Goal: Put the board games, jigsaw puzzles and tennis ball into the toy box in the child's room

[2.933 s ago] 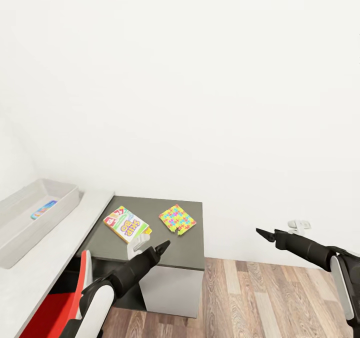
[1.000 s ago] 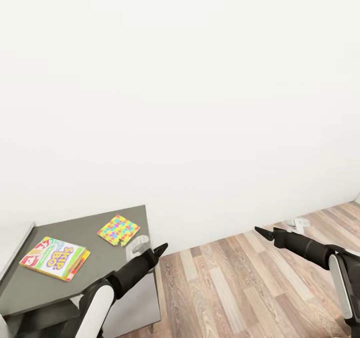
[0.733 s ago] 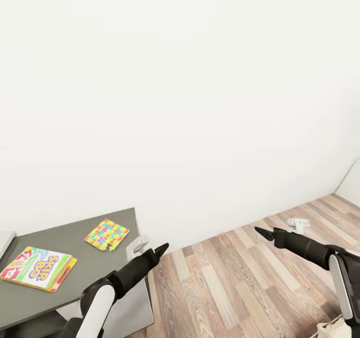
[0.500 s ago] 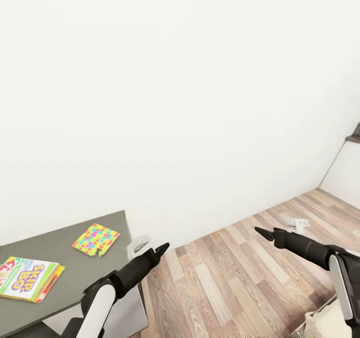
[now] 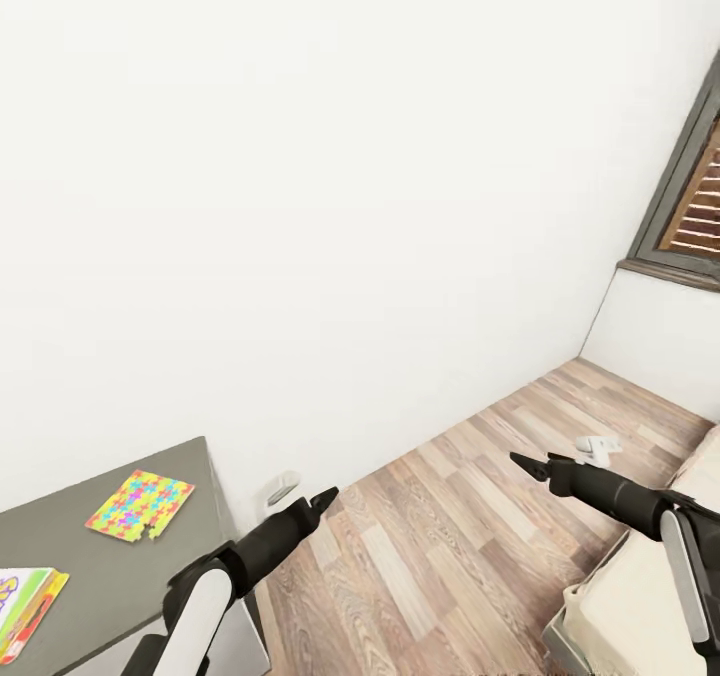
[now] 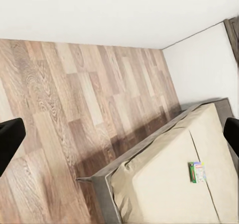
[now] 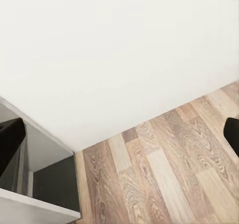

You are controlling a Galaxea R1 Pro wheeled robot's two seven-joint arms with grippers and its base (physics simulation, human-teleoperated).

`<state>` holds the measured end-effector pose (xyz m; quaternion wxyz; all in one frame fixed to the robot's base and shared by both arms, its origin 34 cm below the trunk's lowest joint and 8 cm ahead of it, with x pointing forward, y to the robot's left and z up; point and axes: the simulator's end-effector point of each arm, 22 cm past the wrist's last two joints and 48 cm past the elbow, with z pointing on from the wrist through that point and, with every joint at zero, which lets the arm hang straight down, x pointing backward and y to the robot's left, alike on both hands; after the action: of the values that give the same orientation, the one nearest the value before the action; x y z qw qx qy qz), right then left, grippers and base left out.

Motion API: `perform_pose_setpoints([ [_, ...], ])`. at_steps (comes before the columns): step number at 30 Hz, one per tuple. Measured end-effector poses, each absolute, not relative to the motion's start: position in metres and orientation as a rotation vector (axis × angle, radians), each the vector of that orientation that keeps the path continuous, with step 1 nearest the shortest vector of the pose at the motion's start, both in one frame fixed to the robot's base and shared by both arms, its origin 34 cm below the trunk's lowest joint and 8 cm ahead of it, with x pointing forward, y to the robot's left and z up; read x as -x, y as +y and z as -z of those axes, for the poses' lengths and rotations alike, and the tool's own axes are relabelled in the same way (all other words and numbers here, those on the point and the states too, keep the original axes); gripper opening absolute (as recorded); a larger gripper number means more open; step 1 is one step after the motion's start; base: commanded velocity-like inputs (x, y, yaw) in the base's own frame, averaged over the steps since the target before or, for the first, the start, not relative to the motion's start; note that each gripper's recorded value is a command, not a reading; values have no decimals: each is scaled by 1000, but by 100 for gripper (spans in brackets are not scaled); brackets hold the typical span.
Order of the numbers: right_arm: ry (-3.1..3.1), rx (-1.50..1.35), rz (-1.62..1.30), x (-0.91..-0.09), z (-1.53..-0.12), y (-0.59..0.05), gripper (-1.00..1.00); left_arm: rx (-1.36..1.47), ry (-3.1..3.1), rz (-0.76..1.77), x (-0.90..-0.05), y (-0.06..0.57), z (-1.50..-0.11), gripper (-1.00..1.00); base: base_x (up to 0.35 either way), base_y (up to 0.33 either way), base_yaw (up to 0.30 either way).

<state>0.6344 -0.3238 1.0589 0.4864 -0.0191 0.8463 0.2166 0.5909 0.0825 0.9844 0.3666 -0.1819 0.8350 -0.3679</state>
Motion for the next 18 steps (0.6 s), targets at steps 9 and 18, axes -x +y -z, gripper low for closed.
perform_pose_setpoints([
  [9,2052,51,-525,-634,-1062,-323,100,464,2138,952,-591,82,-987,100,0,0,-289],
  [18,2048,53,-524,-634,-1064,-323,100,463,2134,954,-591,82,-989,100,0,0,-289],
])
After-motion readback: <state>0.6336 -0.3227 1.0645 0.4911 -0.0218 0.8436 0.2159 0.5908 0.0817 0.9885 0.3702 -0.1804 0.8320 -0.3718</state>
